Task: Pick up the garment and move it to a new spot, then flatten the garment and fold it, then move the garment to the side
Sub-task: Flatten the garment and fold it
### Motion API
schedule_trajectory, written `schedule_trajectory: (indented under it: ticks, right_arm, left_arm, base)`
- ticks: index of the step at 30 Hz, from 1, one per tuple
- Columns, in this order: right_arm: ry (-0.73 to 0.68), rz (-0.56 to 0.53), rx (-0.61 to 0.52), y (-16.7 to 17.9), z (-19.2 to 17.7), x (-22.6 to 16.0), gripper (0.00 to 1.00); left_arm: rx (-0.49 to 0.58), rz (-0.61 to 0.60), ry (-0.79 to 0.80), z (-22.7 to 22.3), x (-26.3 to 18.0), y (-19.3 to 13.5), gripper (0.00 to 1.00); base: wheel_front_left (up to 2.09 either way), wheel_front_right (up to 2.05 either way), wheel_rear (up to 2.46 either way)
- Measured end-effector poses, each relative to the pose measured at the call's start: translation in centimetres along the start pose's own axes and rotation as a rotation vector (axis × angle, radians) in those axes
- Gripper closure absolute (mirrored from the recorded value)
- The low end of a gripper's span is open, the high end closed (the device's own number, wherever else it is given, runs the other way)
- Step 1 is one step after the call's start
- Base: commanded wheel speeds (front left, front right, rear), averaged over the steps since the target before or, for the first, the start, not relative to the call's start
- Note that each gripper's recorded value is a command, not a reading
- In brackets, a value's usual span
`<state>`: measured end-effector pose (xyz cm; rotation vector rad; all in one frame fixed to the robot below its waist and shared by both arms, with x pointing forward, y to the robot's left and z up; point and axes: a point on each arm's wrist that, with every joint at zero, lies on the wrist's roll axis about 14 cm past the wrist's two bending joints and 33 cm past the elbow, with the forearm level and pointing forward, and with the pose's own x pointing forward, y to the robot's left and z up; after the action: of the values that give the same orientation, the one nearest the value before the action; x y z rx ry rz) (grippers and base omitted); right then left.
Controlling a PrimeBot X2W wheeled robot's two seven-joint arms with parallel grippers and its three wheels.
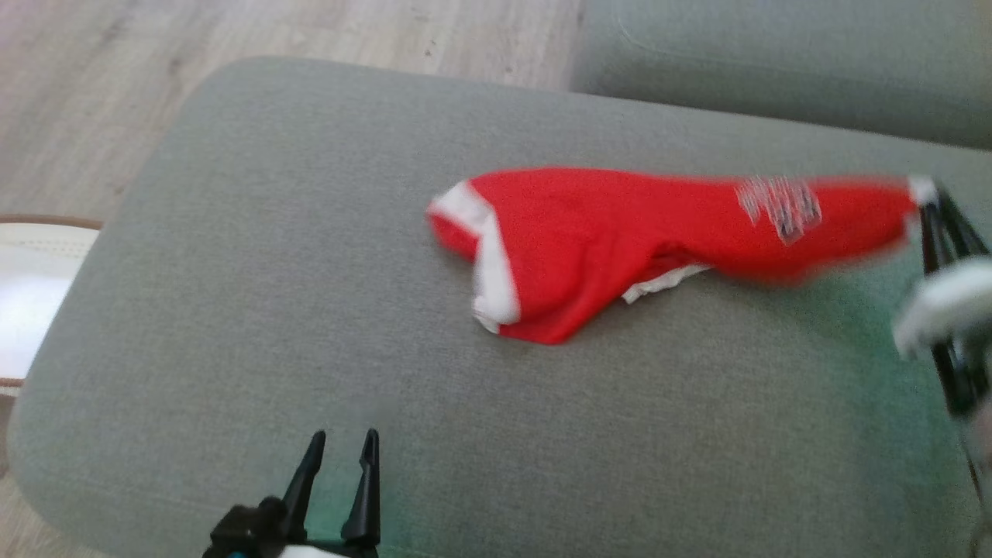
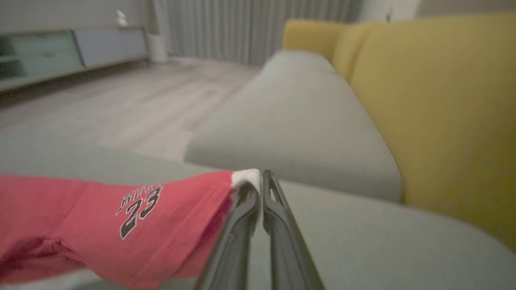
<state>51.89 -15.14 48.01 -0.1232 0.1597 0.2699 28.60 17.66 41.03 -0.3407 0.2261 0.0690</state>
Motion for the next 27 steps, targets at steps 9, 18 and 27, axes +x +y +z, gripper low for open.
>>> schedule_trajectory:
  ticks: [9, 18, 27]
  right_arm:
    - [-0.008, 0.048, 0.019, 2.9, -2.0, -1.0, 0.0]
    - [-0.007, 0.598, 0.026, 22.6, -3.6, -6.4, 0.0]
    - [0.159, 0.726, 0.001, 26.7, -6.2, -5.6, 0.0]
  left_arm:
    - [0.012, -0.025, 0.025, -0.4, 1.1, -0.6, 0.0]
    - [0.008, -0.008, 0.023, -0.5, 0.5, -0.2, 0.0]
    - [-0.014, 0.066, 0.013, -0.3, -0.5, 1.4, 0.0]
  base:
    - [0.0, 0.0, 0.0]
    - [0.0, 0.0, 0.0]
    - [0.0, 0.0, 0.0]
